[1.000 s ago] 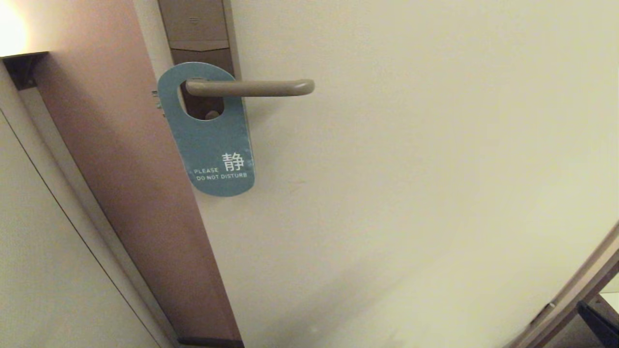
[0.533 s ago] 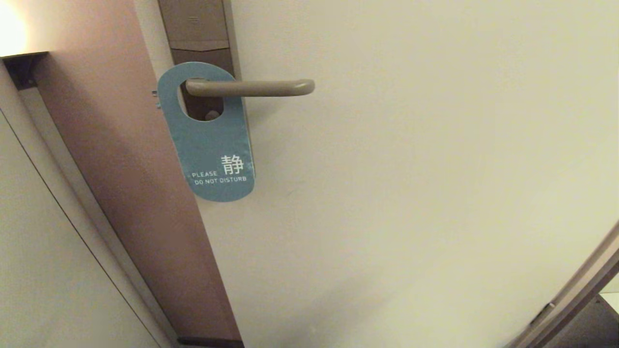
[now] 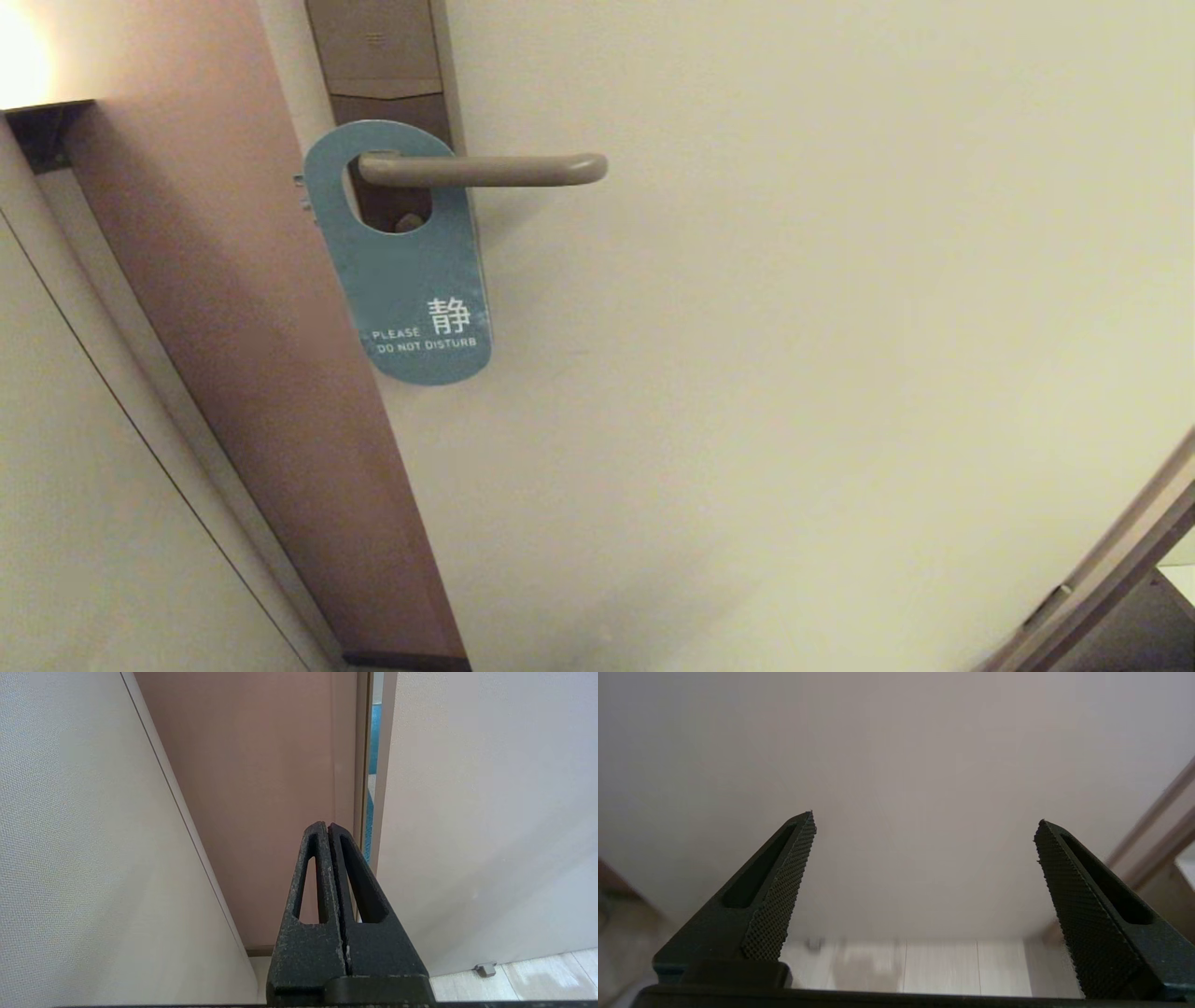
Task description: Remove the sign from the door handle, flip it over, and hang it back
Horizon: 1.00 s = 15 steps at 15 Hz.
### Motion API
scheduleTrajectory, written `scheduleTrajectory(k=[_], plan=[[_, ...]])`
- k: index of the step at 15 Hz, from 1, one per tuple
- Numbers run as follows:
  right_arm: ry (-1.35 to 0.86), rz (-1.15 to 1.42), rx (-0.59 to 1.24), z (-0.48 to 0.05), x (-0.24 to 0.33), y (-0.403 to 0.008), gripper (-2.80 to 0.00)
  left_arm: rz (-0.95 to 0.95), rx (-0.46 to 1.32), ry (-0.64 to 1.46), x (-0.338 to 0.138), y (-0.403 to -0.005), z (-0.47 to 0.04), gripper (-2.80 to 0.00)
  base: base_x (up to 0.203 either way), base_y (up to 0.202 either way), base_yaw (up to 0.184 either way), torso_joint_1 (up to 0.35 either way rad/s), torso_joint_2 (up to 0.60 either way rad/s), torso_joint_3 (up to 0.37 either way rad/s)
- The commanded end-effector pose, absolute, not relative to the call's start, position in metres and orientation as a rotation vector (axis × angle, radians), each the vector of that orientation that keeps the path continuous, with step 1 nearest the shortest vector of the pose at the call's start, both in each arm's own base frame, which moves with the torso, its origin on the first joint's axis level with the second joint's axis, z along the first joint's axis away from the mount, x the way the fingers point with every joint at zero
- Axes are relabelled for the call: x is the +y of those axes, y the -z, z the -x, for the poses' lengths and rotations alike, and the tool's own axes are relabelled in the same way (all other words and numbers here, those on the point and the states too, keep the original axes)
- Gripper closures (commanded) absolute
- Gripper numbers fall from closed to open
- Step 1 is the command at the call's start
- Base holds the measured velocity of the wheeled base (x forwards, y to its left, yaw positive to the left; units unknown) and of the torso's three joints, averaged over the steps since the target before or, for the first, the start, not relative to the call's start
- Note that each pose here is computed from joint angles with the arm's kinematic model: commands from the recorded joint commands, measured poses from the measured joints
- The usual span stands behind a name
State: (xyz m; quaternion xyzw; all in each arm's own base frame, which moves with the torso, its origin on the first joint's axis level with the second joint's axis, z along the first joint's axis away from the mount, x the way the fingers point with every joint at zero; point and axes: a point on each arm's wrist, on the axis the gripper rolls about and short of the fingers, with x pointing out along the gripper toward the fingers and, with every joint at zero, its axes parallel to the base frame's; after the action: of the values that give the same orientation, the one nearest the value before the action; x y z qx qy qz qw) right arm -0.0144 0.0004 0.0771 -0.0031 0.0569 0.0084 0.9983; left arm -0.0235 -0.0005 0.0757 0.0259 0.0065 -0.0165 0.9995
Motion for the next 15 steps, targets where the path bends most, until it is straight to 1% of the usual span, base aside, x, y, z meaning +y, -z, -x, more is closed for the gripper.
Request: scheduleTrajectory(k=[1, 2, 14, 15], plan=[[-0.017, 0.004, 0.035, 0.0204, 0.0004, -0.0758, -2.8, -0.052, 0.013, 0.033, -0.0005, -0.0757, 0.0235, 0.0, 0.0, 0.0, 0.0, 0.0, 0.0, 0.0], [-0.013, 0.0, 0.006, 0.0226, 0.0003, -0.0752, -2.8, -0.052, 0.013, 0.033, -0.0005, -0.0757, 0.0235, 0.0, 0.0, 0.0, 0.0, 0.0, 0.0, 0.0], [0.014, -0.055, 0.003, 0.0228, -0.0003, -0.0752, -2.8, -0.052, 0.013, 0.034, -0.0005, -0.0757, 0.0235, 0.0, 0.0, 0.0, 0.0, 0.0, 0.0, 0.0], [0.014, -0.07, 0.002, 0.0228, -0.0003, -0.0752, 0.0, -0.052, 0.013, 0.034, -0.0005, -0.0757, 0.0235, 0.0, 0.0, 0.0, 0.0, 0.0, 0.0, 0.0]])
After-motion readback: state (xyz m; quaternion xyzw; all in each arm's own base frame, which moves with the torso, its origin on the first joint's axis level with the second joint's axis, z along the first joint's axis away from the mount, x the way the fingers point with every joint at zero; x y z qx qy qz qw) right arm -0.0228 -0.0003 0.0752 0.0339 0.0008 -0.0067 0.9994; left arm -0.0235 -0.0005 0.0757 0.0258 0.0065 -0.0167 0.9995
